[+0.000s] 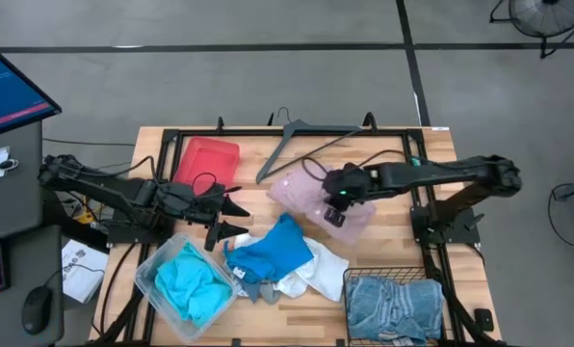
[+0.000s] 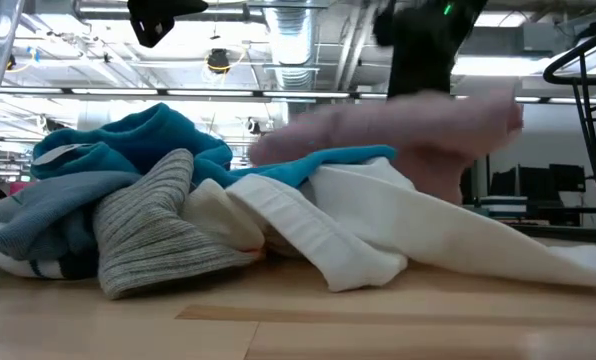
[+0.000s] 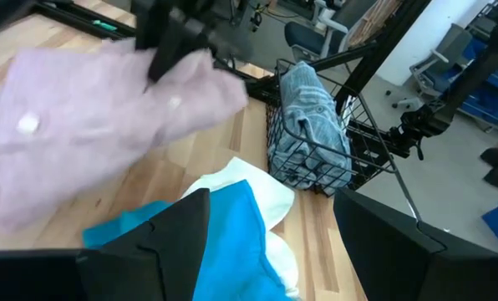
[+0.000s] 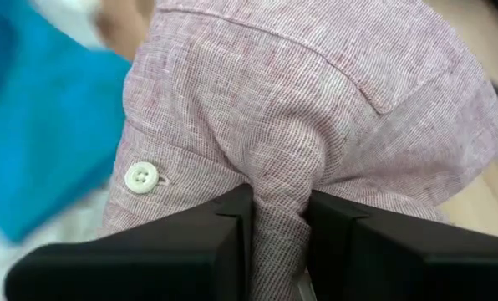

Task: Pick & Place Cloths
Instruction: Put the pink polo shirt into the black wire basket

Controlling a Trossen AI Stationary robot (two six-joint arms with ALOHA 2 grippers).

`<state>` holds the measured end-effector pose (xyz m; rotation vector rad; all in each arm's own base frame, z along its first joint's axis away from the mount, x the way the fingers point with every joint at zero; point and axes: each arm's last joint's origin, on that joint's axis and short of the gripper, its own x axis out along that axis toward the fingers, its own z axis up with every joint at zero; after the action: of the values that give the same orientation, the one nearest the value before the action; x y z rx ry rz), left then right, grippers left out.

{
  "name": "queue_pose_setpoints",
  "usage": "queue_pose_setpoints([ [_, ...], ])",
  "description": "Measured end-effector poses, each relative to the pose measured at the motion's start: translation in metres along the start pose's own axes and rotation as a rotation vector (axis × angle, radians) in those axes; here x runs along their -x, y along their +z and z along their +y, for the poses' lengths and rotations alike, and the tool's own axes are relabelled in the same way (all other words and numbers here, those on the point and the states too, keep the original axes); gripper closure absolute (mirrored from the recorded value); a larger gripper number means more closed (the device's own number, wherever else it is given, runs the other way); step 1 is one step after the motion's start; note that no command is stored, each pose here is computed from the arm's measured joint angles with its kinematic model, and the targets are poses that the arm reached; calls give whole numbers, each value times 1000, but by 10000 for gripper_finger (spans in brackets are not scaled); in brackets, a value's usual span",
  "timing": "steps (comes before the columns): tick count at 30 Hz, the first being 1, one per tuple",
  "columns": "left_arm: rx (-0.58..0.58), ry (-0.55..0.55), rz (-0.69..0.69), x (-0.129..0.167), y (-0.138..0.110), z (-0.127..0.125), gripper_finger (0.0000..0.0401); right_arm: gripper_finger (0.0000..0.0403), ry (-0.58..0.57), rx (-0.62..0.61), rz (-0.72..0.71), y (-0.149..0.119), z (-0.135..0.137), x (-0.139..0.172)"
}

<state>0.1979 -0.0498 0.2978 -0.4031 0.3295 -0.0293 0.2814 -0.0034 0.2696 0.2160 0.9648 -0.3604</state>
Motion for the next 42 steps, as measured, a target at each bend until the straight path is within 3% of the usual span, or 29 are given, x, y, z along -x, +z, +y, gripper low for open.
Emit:
queue_pose_setpoints([
  [6,0,0,0,0,0,0,160,340,144,49,-152,-13,17,60],
  [15,0,4,-1,0,0,0,160,340,505,138,-287,-50,60,131],
  [20,0,4,-2,0,0,0,160,340,680,101,-233,-75,78,156],
  [27,0,5,-2,0,0,0,160,341,859,-45,-56,-111,98,184],
  [32,0,8,-4,0,0,0,160,341,817,-222,156,-140,102,191],
  [37,0,10,-4,0,0,0,160,341,586,-378,370,-170,89,189],
  [42,0,12,-5,0,0,0,160,341,410,-435,543,-182,90,180],
])
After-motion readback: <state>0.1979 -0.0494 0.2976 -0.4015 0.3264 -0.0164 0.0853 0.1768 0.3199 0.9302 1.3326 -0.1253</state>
